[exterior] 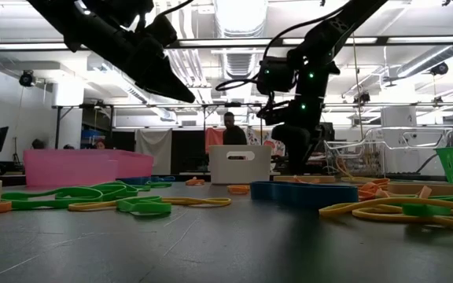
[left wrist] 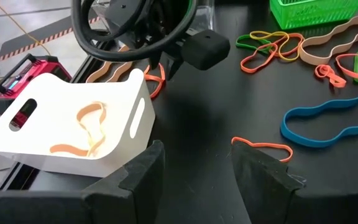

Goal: Sort rubber bands into baskets
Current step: Put the orange rubber band into the pink bin

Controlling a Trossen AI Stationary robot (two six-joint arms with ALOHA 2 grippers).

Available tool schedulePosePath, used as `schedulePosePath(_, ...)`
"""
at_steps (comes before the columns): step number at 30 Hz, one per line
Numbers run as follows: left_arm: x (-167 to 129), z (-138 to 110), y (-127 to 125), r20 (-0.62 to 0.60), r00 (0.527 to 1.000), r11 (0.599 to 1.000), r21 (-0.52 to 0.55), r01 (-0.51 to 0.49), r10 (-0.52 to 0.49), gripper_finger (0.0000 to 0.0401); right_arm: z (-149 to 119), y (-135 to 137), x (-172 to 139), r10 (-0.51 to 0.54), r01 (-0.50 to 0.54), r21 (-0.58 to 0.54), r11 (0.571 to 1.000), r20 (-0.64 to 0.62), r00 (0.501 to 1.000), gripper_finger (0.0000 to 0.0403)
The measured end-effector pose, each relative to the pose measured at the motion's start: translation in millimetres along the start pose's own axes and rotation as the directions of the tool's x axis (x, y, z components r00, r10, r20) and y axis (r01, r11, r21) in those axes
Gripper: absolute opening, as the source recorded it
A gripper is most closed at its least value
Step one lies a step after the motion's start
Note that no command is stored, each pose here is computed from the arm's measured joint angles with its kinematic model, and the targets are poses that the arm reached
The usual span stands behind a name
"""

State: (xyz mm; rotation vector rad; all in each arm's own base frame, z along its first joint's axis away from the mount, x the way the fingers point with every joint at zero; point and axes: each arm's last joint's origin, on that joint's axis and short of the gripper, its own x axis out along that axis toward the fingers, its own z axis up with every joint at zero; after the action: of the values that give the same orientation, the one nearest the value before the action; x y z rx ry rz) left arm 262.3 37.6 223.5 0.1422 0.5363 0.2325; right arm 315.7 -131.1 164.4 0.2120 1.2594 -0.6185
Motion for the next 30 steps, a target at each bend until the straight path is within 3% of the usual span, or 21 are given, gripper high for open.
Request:
schedulePosePath(18,0.0,-0.1,0.1,-0.001,1.0,1.0,0.0,-0.001,0.001,0.0171,-14.0,-0.3,20.4,0.004,-0.008,0.06,0.998,0.057,0.998,0.0132)
schedulePosePath(21,0.0,0.1,0.1,0.001,1.0,1.0,0.0,-0.001,0.001,0.0171,-15.4,-2.7,23.2,0.003,-0.008,0.079,0.997,0.063,0.998,0.0108)
schedulePosePath(27,0.0,0.4,0.2,0.004,1.0,1.0,-0.001,-0.002,0.002,0.0171,-20.5,-6.1,26.9,-0.003,-0.001,0.092,0.996,0.044,0.999,0.002)
schedulePosePath(30,0.0,0.4,0.2,0.004,1.0,1.0,-0.002,-0.002,0.002,0.0171,-21.1,-6.0,22.4,0.002,-0.005,0.078,0.997,0.048,0.999,0.0012)
